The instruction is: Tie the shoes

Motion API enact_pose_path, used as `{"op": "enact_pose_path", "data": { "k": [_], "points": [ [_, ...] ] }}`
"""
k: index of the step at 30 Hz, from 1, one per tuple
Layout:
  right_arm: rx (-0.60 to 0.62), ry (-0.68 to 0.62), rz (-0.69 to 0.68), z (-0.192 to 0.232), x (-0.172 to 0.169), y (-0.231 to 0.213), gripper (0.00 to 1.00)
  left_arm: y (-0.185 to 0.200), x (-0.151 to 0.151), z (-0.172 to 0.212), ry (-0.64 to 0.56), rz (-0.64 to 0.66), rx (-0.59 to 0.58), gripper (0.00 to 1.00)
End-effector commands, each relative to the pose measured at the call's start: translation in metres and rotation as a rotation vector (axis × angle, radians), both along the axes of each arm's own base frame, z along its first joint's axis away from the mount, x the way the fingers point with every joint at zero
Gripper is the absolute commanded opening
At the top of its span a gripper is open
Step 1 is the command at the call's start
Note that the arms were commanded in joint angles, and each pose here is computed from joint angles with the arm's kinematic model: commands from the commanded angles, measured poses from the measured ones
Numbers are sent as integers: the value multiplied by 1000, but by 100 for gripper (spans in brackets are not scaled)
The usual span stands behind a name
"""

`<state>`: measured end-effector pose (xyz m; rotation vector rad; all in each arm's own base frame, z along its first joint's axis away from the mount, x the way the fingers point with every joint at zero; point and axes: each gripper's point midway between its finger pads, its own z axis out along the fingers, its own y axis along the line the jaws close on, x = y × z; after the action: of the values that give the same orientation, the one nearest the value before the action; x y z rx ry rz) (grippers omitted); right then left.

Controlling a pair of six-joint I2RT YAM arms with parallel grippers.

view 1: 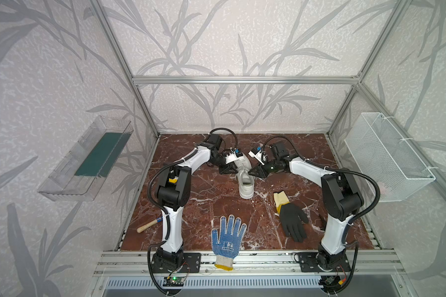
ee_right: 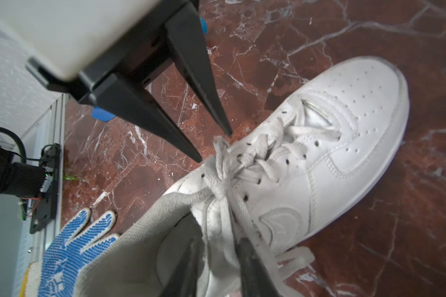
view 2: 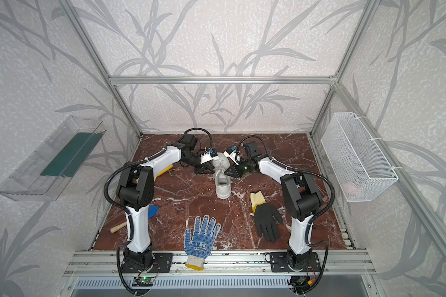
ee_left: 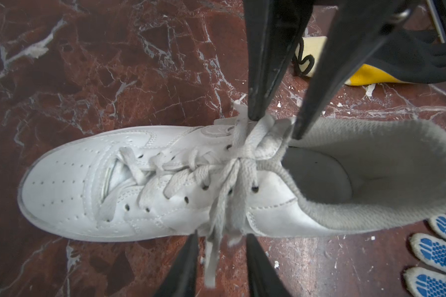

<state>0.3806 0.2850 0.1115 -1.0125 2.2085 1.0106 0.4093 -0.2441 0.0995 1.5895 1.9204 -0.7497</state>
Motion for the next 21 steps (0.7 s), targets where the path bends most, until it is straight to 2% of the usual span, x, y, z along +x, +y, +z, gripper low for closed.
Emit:
{"op": "enact_pose_path", "data": {
  "k": [1,3,6,7,8,9,13,17,21],
  "points": [
    [7,14,-11,11,-3,-4,43,3,-2,22,-33,8,-24,48],
    [6,6,-38,16,-3,-11,60,5,-2,26,-42,18,-26,52],
    [5,-6,-86,24,-2,-25,78,10,-2,30,-53,44,-30,59],
    [6,-14,-102,27,-1,-30,86,11,-2,30,-54,55,-35,65],
    [3,-23,-120,28,-1,-36,100,12,-2,33,-60,70,-42,80],
    [-4,-33,-140,30,0,-42,99,14,-2,37,-66,88,-52,99],
    [-14,-95,-250,41,6,-71,99,26,6,51,-121,210,-111,99],
    [-60,-218,-404,48,13,-106,99,53,29,67,-211,474,-198,99],
    [-180,-342,-647,47,22,-153,99,96,41,74,-256,735,-277,99]
  ]
}}
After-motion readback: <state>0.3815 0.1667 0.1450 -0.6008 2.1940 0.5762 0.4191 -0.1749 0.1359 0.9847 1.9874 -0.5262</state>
